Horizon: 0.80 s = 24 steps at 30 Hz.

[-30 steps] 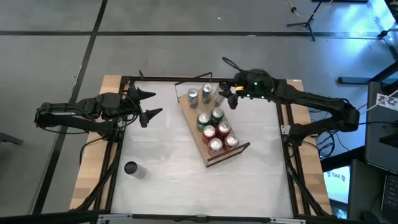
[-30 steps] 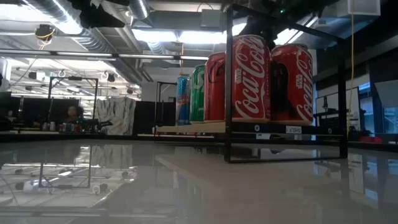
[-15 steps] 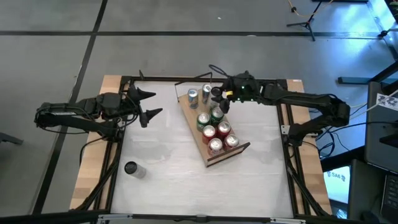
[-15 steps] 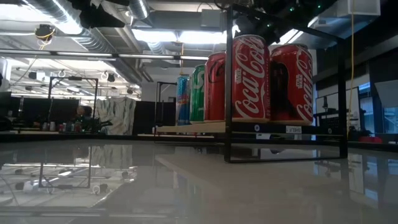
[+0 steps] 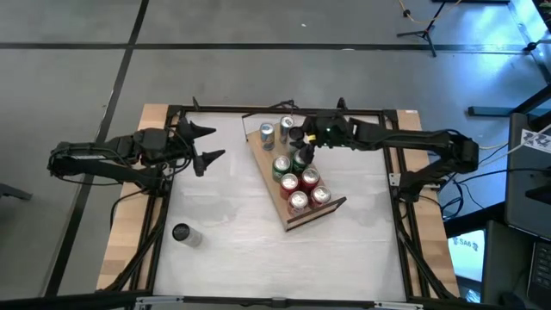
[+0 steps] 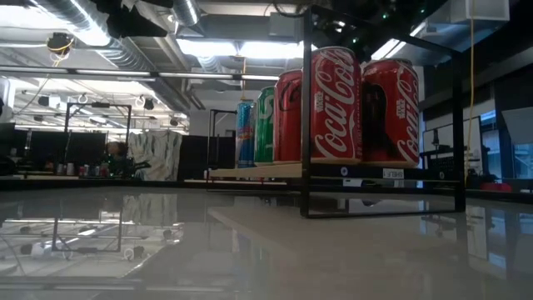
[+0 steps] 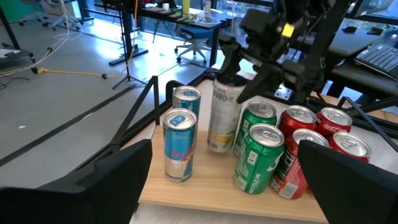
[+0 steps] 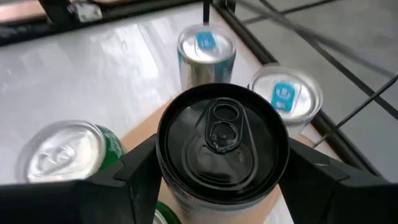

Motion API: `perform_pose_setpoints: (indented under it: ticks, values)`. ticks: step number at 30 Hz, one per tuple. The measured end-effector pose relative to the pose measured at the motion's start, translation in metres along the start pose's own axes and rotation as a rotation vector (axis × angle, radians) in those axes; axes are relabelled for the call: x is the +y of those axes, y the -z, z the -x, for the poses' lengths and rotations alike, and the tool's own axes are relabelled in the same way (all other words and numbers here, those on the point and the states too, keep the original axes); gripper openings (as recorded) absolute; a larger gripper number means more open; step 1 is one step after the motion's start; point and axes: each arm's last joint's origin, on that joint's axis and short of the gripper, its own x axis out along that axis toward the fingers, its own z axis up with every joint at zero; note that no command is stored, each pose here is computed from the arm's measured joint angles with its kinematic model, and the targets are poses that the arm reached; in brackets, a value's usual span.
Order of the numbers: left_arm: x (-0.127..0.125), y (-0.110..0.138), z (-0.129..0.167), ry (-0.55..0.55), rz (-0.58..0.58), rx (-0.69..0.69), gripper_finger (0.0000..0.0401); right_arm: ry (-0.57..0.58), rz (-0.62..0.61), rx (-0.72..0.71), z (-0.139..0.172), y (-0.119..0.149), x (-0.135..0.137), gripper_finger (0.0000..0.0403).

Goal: Place canned beverage on shelf
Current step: Put the right white-yellow soda can on the shelf

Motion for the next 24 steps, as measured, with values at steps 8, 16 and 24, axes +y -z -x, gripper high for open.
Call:
perform_pose_setpoints:
  ticks: [8,16,24]
  values:
    - [-0.001,0.001,-0.002,-0.003,-0.004,0.009,0.0392,0.002,0.003,0.036,-0.016,0.007,0.001,0.0255]
    - [-0.002,0.002,-0.004,-0.004,-0.008,0.017,0.0392,0.005,0.004,0.033,-0.019,0.007,0.001,0.0255]
    - [-0.002,0.002,-0.005,-0.005,-0.012,0.023,0.0392,0.005,0.004,0.037,-0.019,0.008,0.001,0.0256]
